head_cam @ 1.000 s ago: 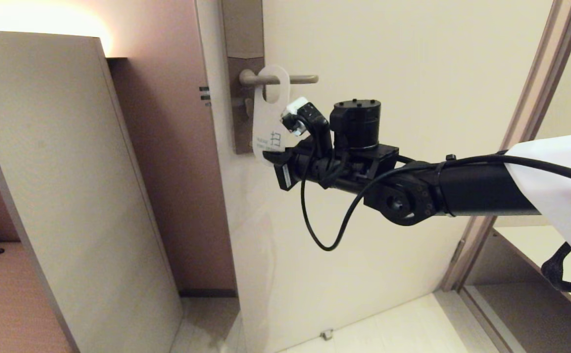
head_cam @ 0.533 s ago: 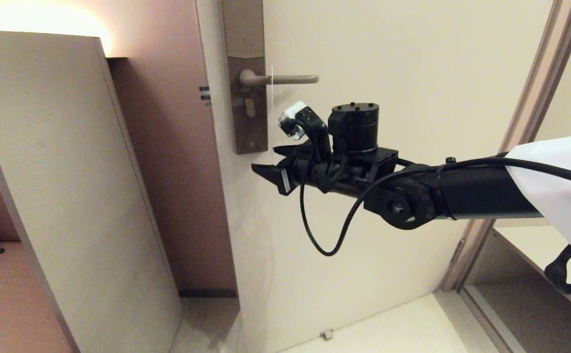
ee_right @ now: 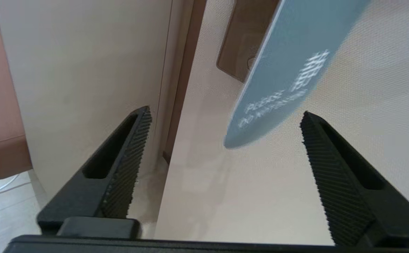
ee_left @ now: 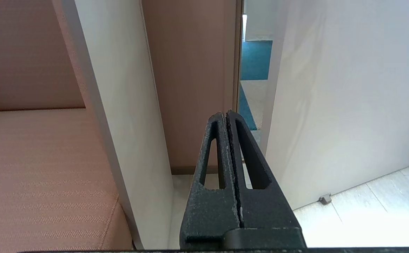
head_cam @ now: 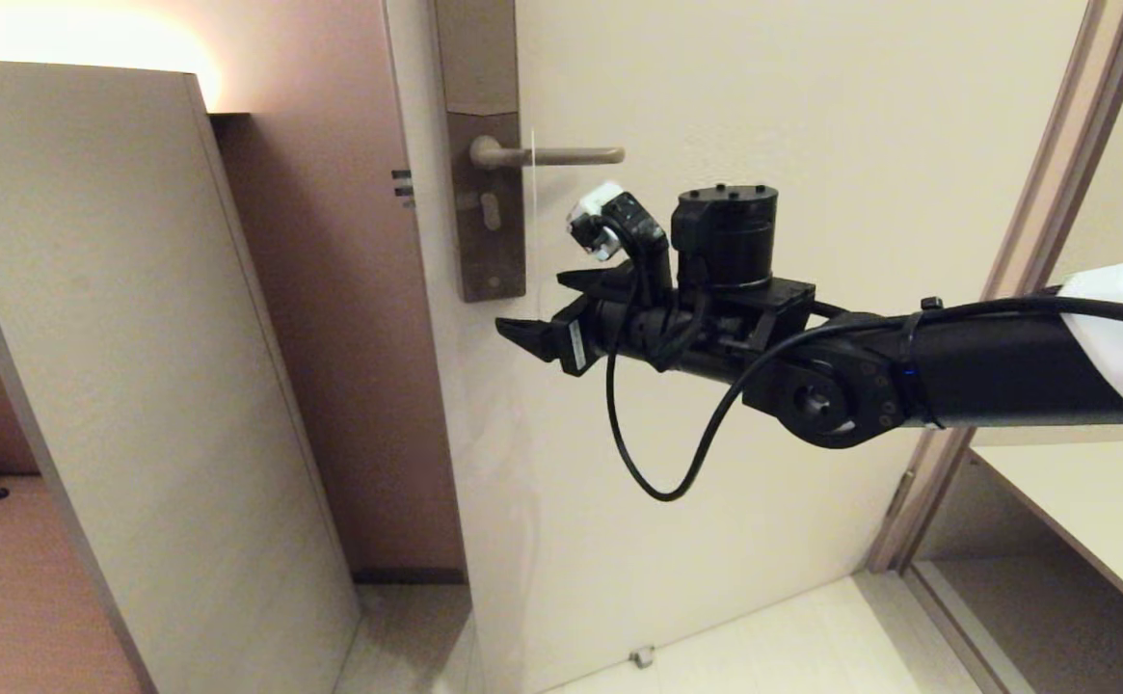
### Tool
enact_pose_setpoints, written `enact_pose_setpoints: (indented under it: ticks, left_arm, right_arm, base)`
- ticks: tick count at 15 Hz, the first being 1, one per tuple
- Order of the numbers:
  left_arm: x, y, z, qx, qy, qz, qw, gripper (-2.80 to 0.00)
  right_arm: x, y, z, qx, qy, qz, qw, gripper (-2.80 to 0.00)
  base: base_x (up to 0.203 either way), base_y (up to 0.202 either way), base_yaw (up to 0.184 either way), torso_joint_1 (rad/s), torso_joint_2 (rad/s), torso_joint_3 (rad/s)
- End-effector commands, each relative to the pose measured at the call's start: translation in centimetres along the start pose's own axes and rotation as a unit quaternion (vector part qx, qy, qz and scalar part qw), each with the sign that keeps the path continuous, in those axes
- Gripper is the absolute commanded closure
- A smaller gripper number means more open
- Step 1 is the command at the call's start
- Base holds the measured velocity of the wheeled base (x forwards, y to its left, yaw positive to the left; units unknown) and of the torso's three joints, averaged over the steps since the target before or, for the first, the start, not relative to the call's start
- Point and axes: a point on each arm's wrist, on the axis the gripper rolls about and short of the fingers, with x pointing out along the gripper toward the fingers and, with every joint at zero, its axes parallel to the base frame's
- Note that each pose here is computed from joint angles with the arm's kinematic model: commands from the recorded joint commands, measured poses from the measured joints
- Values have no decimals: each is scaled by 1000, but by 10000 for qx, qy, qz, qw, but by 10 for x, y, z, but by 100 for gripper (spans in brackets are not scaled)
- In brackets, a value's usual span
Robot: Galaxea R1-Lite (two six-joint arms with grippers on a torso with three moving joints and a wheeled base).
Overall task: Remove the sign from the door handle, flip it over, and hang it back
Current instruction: Hang the sign back with the other side facing out
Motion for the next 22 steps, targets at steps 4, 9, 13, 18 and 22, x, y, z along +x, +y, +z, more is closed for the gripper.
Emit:
enact_pose_setpoints:
  ticks: [4, 9, 13, 18, 22]
  left_arm:
    - [0, 0, 0, 2, -2, 6, 10000, 0]
    - [0, 0, 0, 2, -2, 5, 10000, 0]
    - [0, 0, 0, 2, -2, 6, 10000, 0]
    - [0, 0, 0, 2, -2, 6, 10000, 0]
    - [0, 0, 0, 2, -2, -1, 10000, 0]
  right_arm:
    - [-25, -17, 15, -16, -133, -245, 9996, -280]
    - [-32, -19, 15, -8, -110, -282, 9995, -280]
    - [-34, -18, 13, -1, -83, -276, 9996, -280]
    - [-33, -18, 13, -16, -142, -275, 9995, 0]
    - [-30, -18, 6, 0, -76, -276, 9996, 0]
  base:
    - [0, 0, 0, 0, 0, 0]
    - [0, 0, 0, 0, 0, 0]
    - [0, 0, 0, 0, 0, 0]
    - [0, 0, 0, 0, 0, 0]
    - [0, 0, 0, 0, 0, 0]
